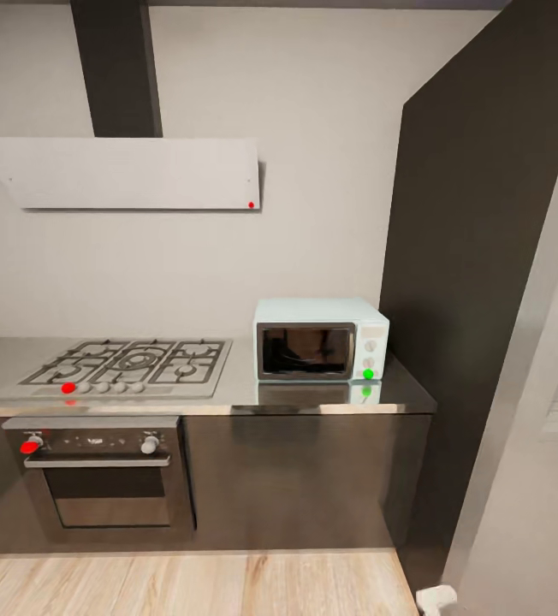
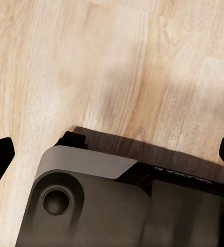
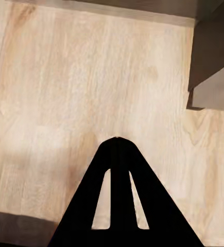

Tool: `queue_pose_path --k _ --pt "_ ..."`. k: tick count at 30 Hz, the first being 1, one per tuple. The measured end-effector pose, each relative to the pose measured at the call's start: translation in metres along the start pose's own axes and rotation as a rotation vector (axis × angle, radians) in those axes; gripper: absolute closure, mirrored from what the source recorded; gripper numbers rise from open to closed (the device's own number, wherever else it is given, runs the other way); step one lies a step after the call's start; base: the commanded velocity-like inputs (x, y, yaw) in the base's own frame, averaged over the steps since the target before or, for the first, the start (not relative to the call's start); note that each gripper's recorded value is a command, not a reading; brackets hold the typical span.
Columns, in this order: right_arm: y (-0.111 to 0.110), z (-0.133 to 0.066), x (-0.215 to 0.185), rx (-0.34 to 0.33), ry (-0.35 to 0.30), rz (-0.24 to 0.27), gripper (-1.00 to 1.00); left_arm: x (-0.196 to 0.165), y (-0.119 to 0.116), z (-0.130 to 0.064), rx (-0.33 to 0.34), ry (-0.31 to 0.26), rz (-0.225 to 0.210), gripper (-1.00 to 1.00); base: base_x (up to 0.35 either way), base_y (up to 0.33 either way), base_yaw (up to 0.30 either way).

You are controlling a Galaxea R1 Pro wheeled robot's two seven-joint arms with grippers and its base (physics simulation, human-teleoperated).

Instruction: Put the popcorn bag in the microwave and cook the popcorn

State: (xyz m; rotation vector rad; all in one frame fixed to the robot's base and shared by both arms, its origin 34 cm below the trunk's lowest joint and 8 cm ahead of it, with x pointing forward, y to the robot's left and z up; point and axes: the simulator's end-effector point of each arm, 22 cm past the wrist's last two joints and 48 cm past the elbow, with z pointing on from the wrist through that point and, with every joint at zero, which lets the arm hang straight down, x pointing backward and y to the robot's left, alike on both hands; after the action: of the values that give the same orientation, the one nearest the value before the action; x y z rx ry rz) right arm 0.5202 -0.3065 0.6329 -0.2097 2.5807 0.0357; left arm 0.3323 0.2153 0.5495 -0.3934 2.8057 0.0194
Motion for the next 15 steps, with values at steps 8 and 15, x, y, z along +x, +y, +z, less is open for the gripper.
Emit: queue_pose_path --k 8,15 --pt "0.047 -0.037 0.224 -0.057 0.202 0.010 1.00 0.000 0.000 0.000 0.001 0.000 0.001 -1.00 0.000 0.000 0.000" --pt "0.048 -0.040 0.237 -0.047 0.241 0.012 1.00 0.000 0.000 0.000 0.001 0.000 0.001 -1.00 0.000 0.000 0.000"
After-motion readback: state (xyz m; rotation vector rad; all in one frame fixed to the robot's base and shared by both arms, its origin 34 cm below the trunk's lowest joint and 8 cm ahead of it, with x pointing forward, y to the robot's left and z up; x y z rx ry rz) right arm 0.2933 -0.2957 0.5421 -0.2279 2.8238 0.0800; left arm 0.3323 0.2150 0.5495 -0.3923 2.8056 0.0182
